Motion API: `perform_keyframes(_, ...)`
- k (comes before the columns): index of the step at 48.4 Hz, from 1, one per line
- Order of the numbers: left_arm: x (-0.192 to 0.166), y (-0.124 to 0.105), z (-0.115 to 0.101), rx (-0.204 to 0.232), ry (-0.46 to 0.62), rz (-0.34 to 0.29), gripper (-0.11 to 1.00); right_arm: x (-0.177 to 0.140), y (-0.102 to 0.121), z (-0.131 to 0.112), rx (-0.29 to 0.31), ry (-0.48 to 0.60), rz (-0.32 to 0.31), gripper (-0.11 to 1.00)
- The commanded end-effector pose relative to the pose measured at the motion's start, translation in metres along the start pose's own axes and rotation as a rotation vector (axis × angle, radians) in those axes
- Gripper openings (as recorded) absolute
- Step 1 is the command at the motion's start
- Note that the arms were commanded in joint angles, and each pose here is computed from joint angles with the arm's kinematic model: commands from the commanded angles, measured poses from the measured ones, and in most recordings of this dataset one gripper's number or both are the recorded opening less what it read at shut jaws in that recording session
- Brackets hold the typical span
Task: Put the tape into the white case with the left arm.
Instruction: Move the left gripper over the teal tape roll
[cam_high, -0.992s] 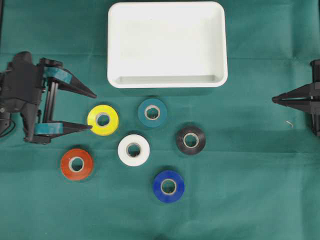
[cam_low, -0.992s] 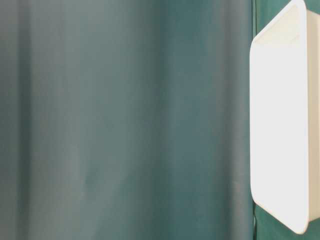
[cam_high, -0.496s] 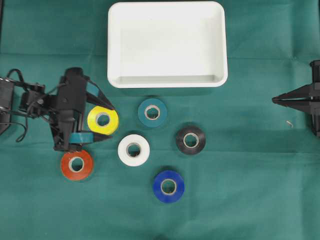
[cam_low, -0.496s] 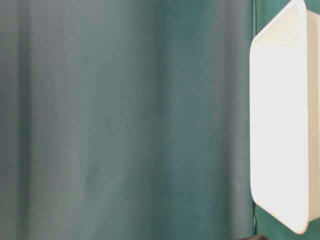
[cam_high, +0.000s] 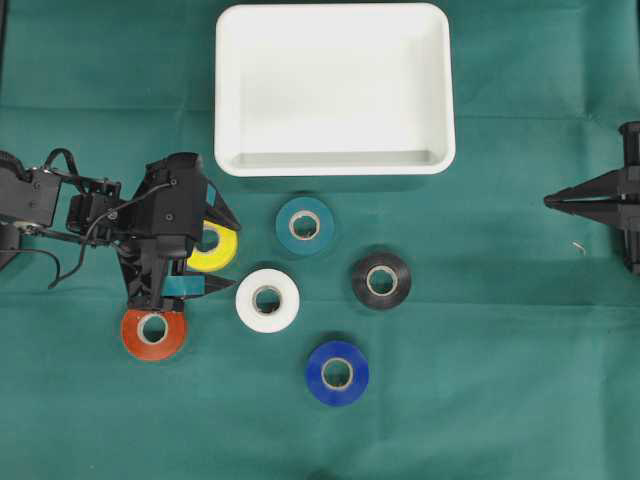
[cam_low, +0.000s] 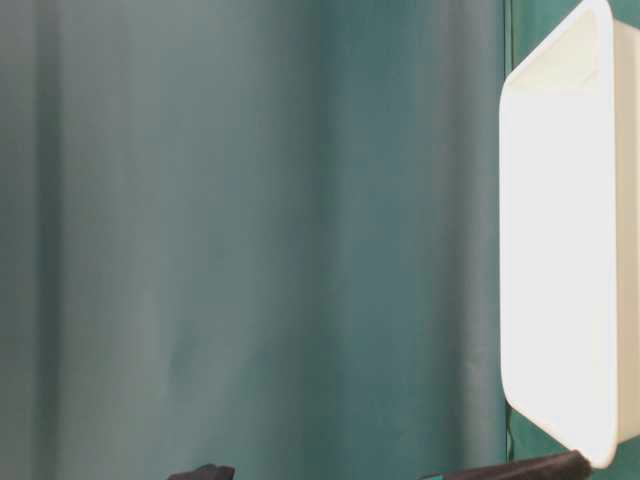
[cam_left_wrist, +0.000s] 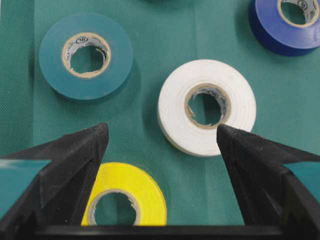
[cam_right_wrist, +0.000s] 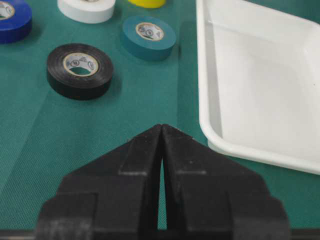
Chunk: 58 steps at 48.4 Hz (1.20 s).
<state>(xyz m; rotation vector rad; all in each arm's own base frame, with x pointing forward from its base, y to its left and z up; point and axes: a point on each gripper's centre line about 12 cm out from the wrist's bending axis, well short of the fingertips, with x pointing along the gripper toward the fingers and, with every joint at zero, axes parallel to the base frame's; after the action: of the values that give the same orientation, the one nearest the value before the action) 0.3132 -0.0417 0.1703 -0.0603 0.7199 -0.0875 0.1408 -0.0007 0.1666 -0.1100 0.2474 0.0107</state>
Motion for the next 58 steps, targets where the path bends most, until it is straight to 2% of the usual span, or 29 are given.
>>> perform_keyframes(1,-0.002,-0.002,0.01,-0.001,-0.027,-0.005,1.0,0.001,-0.001,0.004,0.0,-0.007,-0.002,-0.09)
perform_keyframes(13,0.007,-0.006,0.013,0.009,-0.016,-0.012,1.0,0.001,-0.001,0.004,0.0,-0.009,-0.002,-0.09)
perform_keyframes(27,0.03,-0.007,0.026,0.018,-0.007,-0.009,1.0,0.001,-0.001,0.004,0.0,-0.007,-0.002,-0.09)
perform_keyframes(36,0.047,0.003,0.034,0.015,0.003,0.013,1.0,0.001,-0.001,0.003,0.001,-0.006,-0.003,-0.09)
perform_keyframes(58,0.071,0.019,0.031,0.009,0.044,0.046,1.0,0.0,0.0,0.0,0.0,0.0,-0.001,-0.09)
